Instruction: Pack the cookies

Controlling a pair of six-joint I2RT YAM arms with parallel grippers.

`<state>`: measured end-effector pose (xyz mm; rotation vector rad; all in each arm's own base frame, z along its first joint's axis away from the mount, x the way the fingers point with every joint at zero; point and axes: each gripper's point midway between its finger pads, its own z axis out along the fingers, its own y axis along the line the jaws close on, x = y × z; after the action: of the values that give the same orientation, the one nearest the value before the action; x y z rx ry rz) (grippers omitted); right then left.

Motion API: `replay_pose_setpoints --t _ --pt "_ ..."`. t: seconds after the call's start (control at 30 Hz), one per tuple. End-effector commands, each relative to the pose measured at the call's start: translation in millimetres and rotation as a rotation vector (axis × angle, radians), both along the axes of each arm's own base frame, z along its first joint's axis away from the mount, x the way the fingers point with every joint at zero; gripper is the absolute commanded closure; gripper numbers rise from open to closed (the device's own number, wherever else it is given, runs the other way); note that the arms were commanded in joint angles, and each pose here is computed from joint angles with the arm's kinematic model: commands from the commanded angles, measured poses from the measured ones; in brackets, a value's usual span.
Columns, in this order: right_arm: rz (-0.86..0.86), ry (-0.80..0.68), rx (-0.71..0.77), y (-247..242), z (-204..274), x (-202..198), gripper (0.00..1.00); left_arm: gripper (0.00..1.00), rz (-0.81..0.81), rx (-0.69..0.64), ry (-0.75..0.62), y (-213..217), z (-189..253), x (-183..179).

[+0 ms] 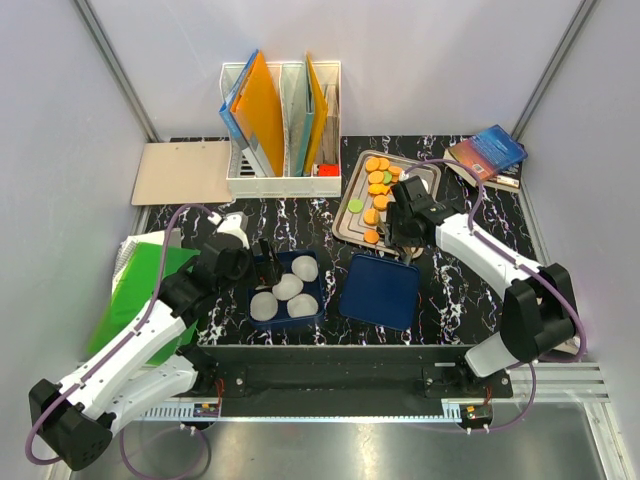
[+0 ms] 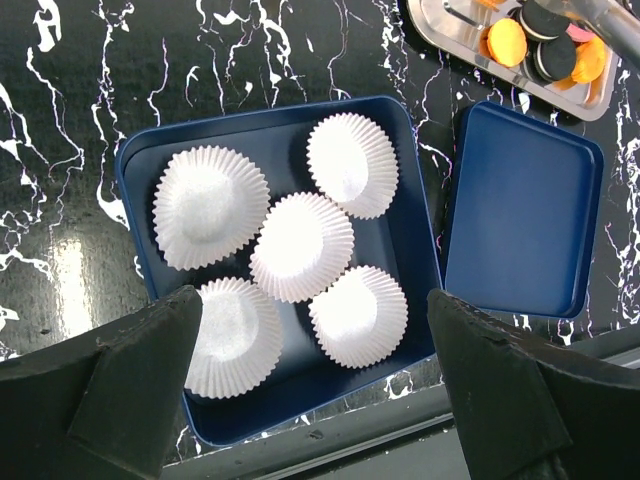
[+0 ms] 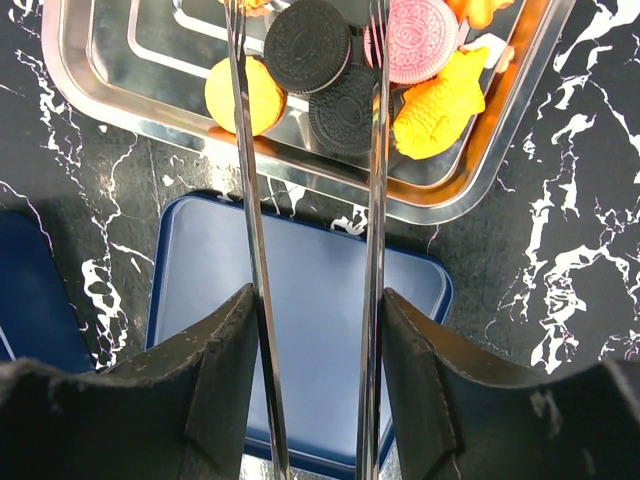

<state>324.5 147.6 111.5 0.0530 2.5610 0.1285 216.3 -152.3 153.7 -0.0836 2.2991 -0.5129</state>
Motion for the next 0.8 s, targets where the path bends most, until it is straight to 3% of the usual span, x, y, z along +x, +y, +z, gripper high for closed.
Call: replay_pose_setpoints --t 0.0,0.57,0.63,0.7,0.77 --pt "0.019 -0.029 0.006 7 0 5 0.44 0.01 -0.007 -0.018 -0.027 -3 6 2" --pt "-0.006 -0.059 -0.002 -3 15 -4 0.69 0.01 -0.001 -0.023 -0.021 -3 5 2" --pt "-0.007 -0.071 0.010 -2 20 -5 0.67 0.01 0.000 -0.026 -0.020 -3 5 1" --pt "0.004 -0.077 0.021 0 24 -6 0.53 0.01 0.001 -0.026 -0.017 -3 4 1" --pt "0.018 -0.077 0.025 3 25 -7 0.45 0.01 0.001 -0.029 -0.015 -4 3 1"
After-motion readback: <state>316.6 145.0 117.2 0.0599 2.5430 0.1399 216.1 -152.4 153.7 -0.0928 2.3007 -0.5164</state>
